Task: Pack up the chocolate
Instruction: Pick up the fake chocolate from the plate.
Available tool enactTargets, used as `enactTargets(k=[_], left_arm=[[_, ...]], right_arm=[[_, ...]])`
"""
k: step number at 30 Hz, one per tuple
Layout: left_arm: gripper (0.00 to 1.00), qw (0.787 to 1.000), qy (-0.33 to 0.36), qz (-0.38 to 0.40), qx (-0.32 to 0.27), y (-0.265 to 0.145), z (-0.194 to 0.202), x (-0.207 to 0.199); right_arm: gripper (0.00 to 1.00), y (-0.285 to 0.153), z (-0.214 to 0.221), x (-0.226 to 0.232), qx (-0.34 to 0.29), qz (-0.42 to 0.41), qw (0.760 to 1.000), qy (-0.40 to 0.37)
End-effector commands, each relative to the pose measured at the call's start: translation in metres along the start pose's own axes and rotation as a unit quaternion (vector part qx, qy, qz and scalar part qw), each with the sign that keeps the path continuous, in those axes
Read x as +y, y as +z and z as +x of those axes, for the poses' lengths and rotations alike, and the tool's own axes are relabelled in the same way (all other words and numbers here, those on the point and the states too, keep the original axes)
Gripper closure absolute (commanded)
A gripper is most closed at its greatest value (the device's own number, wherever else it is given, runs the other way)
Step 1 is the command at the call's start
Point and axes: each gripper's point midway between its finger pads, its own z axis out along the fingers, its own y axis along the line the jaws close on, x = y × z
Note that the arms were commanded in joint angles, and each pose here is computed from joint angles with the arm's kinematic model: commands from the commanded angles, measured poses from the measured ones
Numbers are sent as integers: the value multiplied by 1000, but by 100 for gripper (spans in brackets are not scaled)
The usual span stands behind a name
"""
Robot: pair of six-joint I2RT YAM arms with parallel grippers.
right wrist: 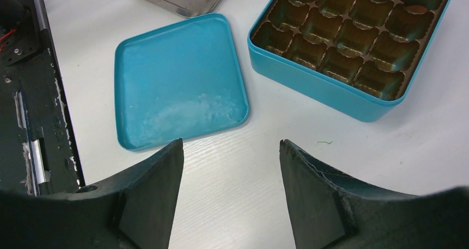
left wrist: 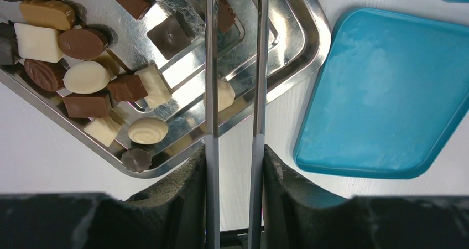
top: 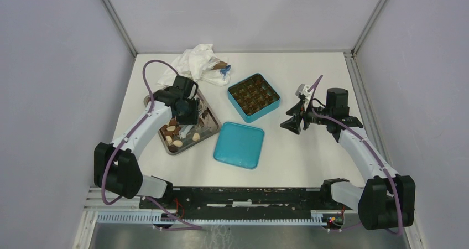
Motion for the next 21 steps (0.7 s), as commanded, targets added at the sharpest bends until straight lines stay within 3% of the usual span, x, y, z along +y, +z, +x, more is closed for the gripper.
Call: enactTargets(k=[1,21], left_arm=[[58,1000,25,2,-11,-5,-8,-2],[60,999,33,2,14,6,1,-6]], right_arm=[[30,0,-12,-3,-13,-3,1000,-20],[30,1,-11,-2,-12,-9,1000,-17]])
